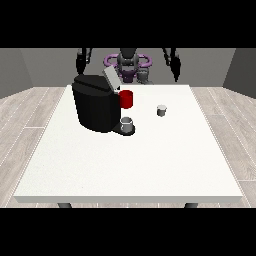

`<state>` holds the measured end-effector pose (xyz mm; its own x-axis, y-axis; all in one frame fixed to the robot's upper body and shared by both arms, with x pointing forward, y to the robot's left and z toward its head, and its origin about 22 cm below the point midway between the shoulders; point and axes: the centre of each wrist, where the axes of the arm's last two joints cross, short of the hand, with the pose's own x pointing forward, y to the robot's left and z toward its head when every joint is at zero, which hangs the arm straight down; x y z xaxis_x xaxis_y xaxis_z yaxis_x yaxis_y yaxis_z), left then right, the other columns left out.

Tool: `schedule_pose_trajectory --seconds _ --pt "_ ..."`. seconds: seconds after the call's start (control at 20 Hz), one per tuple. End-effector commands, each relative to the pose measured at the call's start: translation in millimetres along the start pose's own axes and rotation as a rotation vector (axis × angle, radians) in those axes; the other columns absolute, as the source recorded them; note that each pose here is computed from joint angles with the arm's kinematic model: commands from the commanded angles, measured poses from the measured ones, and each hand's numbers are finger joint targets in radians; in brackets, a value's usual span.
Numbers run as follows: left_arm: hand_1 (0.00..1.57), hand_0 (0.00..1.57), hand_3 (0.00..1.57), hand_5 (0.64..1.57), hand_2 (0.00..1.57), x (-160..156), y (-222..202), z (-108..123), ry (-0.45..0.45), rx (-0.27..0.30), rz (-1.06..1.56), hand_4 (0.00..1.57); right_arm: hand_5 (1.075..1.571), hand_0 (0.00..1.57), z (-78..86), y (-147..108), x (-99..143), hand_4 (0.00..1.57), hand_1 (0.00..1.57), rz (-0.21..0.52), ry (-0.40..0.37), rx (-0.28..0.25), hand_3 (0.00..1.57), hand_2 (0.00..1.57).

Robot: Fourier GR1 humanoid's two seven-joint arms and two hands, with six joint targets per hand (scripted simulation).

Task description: Insert the coffee pod into the coffee machine and close the lid

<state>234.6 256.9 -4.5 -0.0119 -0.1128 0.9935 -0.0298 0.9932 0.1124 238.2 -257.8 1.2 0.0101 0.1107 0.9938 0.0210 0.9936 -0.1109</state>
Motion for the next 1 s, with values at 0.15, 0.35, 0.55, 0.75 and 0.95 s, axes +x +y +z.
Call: schedule_pose_trajectory --seconds 0.15,0.35,0.55,0.75,0.95 --pt "0.00 0.00 0.00 1.571 0.00 -10.7 -6.7 0.4 -0.077 -0.046 0.091 0.24 1.571 0.00 3.4 3.8 -4.0 0.13 0.00 -0.001 0.037 0.040 0.00 0.00" --pt "0.00 0.00 0.00 1.571 0.00 8.5 -5.1 -14.3 -0.157 -0.059 -0.027 0.26 1.571 0.00 -7.7 1.8 0.9 0.11 0.00 -0.085 -0.065 -0.150 0.00 0.00" --pt "0.00 0.00 0.00 1.571 0.00 16.2 17.5 -21.5 -0.126 -0.110 -0.146 0.00 1.571 0.00 -2.8 8.3 -9.5 0.14 0.00 -0.096 -0.088 -0.135 0.00 0.00" --pt "0.00 0.00 0.00 1.571 0.00 38.6 27.9 -57.4 -0.068 -0.074 -0.221 0.00 1.571 0.00 -12.9 27.6 10.9 0.17 0.00 -0.106 -0.121 -0.126 0.00 0.00" --pt "0.00 0.00 0.00 1.571 0.00 33.4 70.6 -83.0 -0.061 -0.007 -0.185 0.00 1.571 0.00 -17.6 33.1 34.5 0.13 0.00 -0.101 -0.198 -0.026 0.00 0.00"
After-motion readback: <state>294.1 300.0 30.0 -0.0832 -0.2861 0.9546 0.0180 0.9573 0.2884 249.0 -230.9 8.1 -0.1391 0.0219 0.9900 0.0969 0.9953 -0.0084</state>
